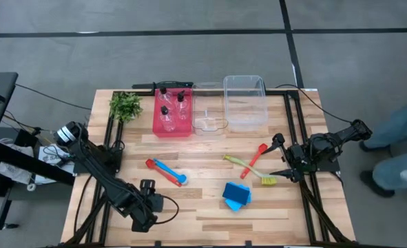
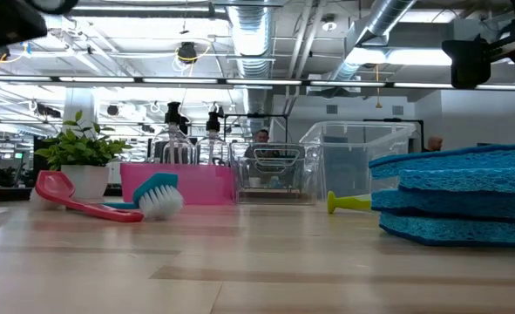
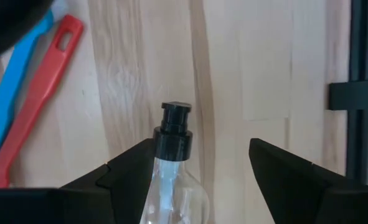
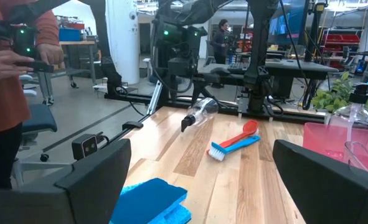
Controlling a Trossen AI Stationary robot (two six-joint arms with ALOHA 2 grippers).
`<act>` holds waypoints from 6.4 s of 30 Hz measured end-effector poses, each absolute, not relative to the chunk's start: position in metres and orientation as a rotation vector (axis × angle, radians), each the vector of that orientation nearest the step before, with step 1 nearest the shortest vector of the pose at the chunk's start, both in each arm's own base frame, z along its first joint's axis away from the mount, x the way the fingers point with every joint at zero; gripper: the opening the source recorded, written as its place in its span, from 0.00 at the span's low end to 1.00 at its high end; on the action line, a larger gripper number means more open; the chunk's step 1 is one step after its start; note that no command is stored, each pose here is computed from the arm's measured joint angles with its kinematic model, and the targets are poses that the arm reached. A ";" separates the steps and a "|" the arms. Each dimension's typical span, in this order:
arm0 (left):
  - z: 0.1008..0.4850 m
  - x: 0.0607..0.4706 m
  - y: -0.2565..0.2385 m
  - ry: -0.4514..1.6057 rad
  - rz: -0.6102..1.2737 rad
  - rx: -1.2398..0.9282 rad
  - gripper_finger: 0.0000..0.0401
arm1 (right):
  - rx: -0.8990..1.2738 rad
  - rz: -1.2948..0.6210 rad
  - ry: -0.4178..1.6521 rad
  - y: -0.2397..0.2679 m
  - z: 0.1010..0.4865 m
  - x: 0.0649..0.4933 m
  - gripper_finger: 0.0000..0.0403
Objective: Pick & Place Kitchen Sink Supplies
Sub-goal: Put the spray bottle into the pink bin
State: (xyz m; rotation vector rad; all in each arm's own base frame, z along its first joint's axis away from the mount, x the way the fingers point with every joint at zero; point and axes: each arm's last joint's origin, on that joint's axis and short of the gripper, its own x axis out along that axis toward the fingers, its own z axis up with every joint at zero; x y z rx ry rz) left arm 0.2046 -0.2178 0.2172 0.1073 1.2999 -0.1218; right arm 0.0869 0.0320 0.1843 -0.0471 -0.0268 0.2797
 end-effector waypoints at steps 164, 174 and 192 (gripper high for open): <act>0.340 0.254 -0.127 0.150 0.278 -0.009 0.38 | -0.047 0.280 -0.027 0.032 0.184 0.087 0.96; 0.348 0.269 -0.091 0.091 0.453 0.024 0.38 | -0.047 0.280 -0.027 0.032 0.184 0.087 0.96; 0.349 0.284 -0.012 0.081 0.747 0.041 0.37 | -0.047 0.280 -0.026 0.032 0.184 0.087 0.96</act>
